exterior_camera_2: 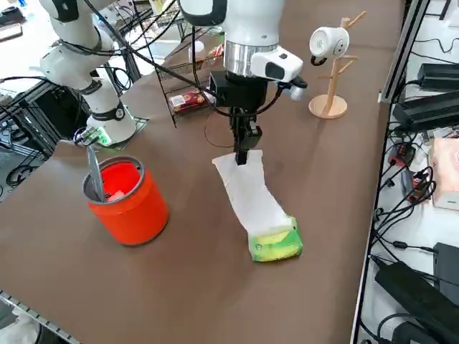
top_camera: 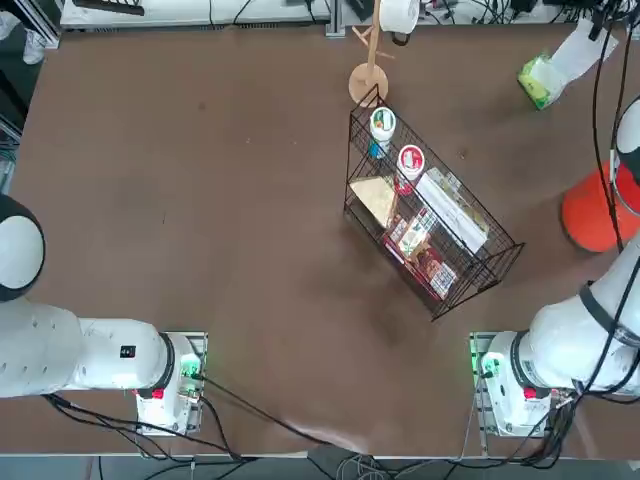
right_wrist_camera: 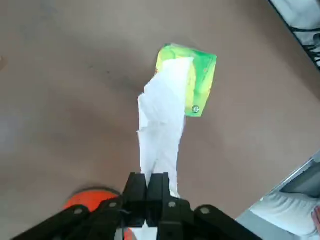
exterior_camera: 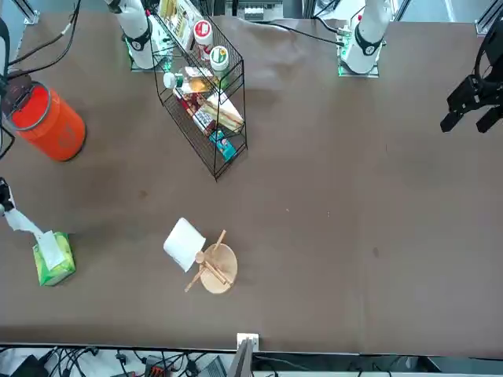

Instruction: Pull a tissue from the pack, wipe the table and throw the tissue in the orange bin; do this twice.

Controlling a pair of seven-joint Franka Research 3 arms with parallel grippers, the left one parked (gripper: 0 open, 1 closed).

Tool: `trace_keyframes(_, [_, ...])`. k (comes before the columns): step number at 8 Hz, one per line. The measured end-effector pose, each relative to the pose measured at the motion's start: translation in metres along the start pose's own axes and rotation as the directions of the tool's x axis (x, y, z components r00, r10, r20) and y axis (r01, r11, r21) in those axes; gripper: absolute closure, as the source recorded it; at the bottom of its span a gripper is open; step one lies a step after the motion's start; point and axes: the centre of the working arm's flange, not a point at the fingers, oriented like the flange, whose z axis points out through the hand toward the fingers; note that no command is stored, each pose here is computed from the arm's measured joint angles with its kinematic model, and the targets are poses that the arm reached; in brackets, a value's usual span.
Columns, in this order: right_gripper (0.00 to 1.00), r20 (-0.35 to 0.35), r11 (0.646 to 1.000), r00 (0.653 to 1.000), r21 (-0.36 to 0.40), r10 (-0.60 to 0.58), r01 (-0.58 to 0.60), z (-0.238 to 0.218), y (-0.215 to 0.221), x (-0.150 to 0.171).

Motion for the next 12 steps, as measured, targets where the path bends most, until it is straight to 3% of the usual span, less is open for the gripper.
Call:
trace_keyframes(4, [0.99, 0.022, 1.000, 1.000, 0.026, -0.003, 0.003, -0.014, -0.007, 0.000])
trace_keyframes(7, [0.99, 0.053, 0.998, 0.999, 0.058, 0.009, -0.013, -0.019, -0.030, 0.019])
trace_keyframes(9, [0.99, 0.043, 0.987, 0.996, 0.136, 0.078, -0.083, -0.023, -0.055, 0.039])
trace_keyframes(12, [0.99, 0.027, 0.931, 0.983, 0.318, 0.182, -0.181, -0.029, -0.081, 0.047])
